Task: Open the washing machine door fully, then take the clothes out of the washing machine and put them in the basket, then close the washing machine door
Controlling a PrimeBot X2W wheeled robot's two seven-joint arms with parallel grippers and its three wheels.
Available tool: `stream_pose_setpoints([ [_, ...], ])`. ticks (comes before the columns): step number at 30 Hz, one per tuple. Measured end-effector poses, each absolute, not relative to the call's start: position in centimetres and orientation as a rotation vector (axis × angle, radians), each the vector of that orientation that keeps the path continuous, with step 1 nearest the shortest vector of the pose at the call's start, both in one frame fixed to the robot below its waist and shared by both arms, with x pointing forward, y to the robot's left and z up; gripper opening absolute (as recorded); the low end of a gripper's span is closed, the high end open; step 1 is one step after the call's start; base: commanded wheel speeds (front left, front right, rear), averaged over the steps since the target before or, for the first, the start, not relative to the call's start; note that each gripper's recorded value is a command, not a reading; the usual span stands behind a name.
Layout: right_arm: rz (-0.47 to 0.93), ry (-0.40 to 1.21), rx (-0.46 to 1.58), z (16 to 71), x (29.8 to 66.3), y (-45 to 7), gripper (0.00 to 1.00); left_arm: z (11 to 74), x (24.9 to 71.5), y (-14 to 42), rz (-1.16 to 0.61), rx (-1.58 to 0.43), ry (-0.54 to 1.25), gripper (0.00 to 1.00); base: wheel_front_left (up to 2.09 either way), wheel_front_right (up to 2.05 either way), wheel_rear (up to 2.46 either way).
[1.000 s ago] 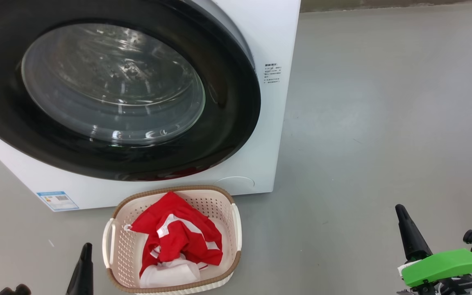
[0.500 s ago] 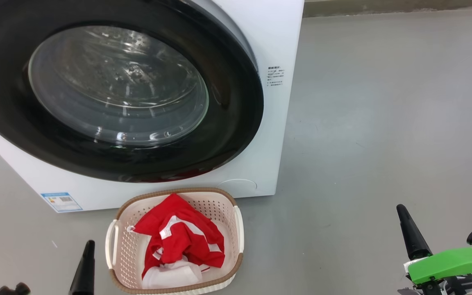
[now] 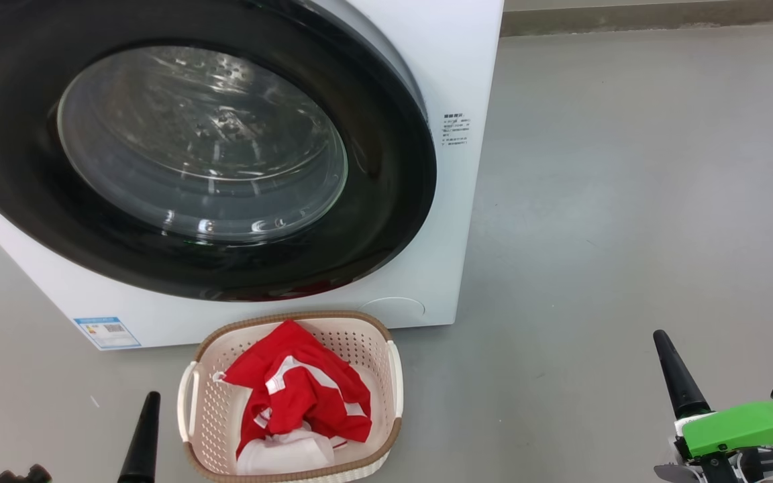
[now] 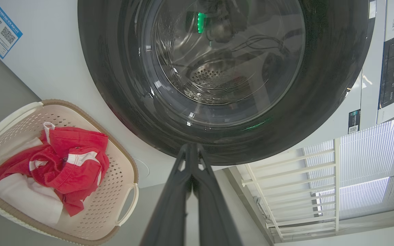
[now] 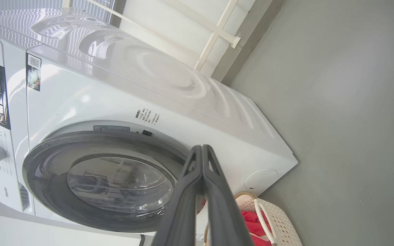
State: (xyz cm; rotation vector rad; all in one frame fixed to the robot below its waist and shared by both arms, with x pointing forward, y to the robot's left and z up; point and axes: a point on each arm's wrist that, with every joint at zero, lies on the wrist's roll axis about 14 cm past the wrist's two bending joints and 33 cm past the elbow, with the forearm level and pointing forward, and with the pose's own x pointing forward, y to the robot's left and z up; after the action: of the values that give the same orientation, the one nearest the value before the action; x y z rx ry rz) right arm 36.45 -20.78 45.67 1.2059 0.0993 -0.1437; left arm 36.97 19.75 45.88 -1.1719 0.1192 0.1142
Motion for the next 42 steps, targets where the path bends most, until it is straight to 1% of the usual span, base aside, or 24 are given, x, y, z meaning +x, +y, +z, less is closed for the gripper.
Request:
stream_pose_setpoints([
  [36,-0.09,0.049,1.564,47.8,37.3,-20.6,0.0,48.3,37.8,19.1,0.045,-1.56,0.074,0.0,0.0,0.0,0.0],
  [42,-0.078,0.036,1.576,48.3,37.7,-20.6,0.0,48.3,37.8,19.1,0.045,-1.571,0.073,0.0,0.0,0.0,0.0],
])
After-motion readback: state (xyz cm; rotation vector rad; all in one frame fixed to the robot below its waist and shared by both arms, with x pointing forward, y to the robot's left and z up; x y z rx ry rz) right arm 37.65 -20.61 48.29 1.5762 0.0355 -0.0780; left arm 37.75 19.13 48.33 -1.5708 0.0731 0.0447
